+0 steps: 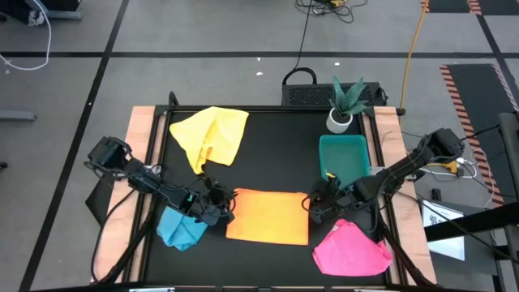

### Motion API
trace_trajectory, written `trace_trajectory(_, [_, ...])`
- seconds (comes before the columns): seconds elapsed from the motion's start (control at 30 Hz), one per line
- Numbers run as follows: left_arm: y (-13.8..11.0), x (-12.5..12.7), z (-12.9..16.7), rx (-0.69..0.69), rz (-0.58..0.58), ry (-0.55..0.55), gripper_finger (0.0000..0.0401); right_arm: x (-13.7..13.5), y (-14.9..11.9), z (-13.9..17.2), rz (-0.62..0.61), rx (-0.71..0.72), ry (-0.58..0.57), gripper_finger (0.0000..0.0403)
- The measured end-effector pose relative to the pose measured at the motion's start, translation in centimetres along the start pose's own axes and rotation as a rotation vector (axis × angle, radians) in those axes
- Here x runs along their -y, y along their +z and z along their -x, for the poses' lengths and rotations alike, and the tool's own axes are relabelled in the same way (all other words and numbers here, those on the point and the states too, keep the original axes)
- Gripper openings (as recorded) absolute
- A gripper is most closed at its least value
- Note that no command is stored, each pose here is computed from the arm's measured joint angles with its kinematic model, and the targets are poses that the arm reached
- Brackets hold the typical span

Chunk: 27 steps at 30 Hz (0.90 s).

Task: Fold microfiber towels
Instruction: Fold the orange microfiber cloth

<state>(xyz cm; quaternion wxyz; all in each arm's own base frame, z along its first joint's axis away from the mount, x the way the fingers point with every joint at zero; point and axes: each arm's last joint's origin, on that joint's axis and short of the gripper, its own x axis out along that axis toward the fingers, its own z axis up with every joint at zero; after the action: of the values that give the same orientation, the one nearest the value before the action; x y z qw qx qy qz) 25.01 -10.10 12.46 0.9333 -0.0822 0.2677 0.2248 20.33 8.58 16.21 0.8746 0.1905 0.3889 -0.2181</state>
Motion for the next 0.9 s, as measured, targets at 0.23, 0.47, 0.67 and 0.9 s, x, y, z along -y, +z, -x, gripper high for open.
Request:
trace_trajectory(0.23, [-1.0, 0.3, -0.9, -0.011, -0.001, 0.008, 0.0015, 0.4, -0.1, -1.9, 0.006, -0.046, -0.065, 0.0000])
trace_trajectory(0.47, [-1.4, 0.3, -1.1, -0.028, -0.006, 0.010, 0.0008, 0.0, 0.0, -3.1, 0.033, -0.036, -0.047, 0.0000])
trace_trajectory(0.67, [-1.4, 0.3, -1.1, -0.039, -0.016, -0.009, 0.0026, 0.1, -0.3, -3.2, 0.050, -0.065, -0.043, 0.0007])
trace_trajectory(0.9, [-1.5, 0.5, -1.0, -0.080, -0.013, -0.062, 0.0113, 0.3, -0.3, -2.9, 0.064, -0.076, -0.052, 0.0054])
